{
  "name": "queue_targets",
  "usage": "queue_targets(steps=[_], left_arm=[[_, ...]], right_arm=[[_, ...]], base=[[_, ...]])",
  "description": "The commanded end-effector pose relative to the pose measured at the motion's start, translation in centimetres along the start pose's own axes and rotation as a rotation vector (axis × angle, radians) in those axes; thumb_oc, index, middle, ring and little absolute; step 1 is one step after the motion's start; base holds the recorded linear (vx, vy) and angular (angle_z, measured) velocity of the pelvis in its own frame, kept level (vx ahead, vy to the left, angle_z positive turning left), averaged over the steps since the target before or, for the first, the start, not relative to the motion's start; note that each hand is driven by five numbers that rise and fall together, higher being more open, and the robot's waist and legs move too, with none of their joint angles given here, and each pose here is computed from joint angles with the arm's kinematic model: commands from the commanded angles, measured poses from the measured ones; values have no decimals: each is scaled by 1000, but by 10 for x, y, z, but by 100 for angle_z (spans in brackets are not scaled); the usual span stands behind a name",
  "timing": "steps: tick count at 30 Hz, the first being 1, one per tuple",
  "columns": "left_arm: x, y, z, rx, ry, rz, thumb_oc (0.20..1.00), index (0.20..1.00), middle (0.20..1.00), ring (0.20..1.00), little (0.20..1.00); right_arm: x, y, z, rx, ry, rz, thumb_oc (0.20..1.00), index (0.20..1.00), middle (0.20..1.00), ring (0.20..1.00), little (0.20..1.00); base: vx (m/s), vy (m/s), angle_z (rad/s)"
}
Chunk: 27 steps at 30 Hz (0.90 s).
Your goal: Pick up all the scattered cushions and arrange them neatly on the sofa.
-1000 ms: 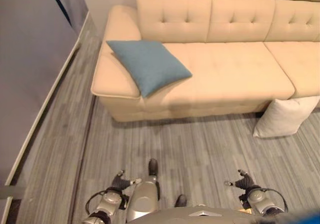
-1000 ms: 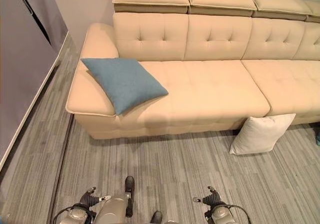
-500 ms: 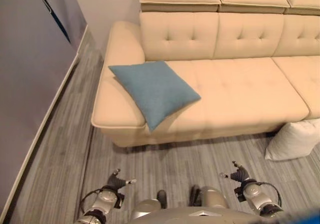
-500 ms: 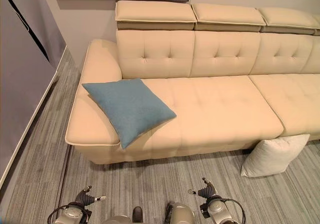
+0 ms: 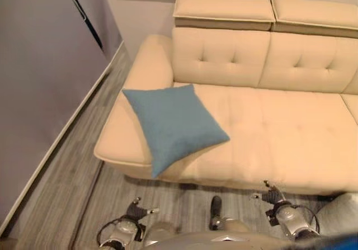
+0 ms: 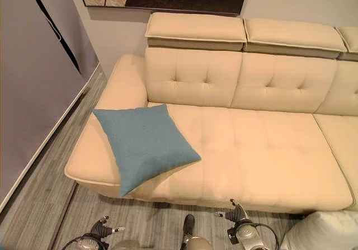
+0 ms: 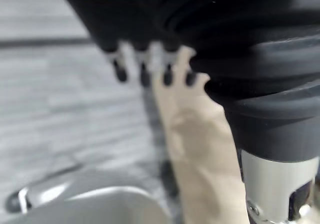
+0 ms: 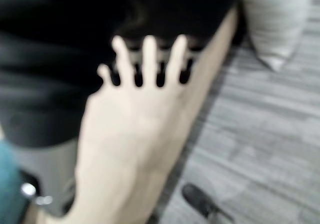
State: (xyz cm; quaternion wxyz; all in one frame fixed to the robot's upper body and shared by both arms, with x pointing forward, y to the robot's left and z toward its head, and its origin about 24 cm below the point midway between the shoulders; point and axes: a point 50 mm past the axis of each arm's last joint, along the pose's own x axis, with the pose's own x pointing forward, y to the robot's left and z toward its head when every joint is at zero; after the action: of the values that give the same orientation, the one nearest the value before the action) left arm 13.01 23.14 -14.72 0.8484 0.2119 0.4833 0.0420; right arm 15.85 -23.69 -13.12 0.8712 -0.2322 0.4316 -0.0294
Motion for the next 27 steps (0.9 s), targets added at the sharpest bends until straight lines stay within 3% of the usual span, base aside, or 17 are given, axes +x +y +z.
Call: queue_targets(steps=[1,11,20,27], left_arm=[[2,4,13,26,-52,14,1000,1000,1000,1000,1000],[0,17,-2,7,-17,72,1000,1000,1000,1000,1000],[2,46,15,-2,-82,212,1000,1000,1000,1000,1000],[-10,52,48,-288,-278,285,1000,1000,1000,1000,1000]], right_arm=[[1,-21,-1,33,-11,-71,1000,1000,1000,1000,1000],[-1,-18,-7,33,11,-84,1000,1000,1000,1000,1000],[4,-29,9,52,-34,-153,1000,1000,1000,1000,1000],[1,-54,22,172,-115,-250,1000,1000,1000,1000,1000]], base=[[208,52,31],[166,107,1],[81,22,-1],[166,-126,23]])
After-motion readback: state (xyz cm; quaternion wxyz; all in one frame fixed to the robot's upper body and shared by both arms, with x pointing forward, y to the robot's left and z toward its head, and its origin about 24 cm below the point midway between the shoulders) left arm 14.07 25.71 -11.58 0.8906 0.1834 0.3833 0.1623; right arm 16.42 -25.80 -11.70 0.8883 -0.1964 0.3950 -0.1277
